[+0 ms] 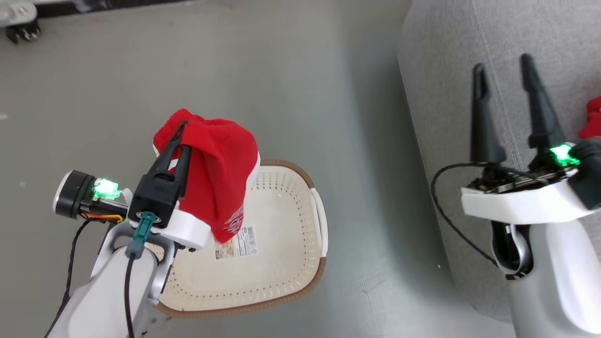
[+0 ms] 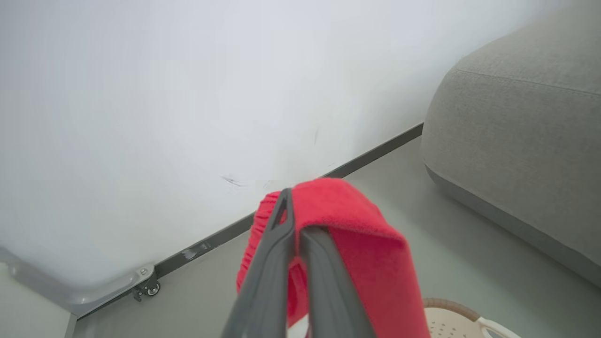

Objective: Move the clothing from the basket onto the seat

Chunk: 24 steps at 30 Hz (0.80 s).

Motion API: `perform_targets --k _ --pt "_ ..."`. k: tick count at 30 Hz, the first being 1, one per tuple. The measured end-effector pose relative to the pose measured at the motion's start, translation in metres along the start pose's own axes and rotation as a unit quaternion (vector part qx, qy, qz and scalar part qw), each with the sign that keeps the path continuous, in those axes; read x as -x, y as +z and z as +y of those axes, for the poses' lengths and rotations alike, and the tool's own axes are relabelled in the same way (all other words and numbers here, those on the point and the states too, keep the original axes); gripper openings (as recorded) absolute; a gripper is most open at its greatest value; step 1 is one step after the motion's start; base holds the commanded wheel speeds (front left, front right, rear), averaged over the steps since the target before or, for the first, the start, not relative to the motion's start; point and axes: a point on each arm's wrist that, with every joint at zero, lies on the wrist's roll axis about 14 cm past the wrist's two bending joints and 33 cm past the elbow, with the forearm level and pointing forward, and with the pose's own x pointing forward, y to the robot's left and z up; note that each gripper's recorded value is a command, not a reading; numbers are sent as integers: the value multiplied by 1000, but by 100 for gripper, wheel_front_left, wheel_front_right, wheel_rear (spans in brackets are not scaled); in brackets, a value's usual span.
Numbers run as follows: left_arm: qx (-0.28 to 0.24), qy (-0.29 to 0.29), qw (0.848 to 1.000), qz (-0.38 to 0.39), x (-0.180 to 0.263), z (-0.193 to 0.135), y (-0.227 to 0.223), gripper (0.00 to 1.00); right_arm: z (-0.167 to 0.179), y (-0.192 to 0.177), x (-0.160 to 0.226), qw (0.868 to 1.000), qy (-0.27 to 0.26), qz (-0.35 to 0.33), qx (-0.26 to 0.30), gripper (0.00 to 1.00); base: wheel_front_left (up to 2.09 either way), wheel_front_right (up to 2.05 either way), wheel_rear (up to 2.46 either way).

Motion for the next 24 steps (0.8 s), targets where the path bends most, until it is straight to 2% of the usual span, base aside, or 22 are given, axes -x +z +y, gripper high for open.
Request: perform_targets --k 12,24 --pt "-13 11 998 -64 24 13 58 0 50 11 15 996 87 3 6 100 0 0 0" --pt "-32 -2 990 -134 49 13 120 0 100 19 39 982 186 29 21 100 0 0 0"
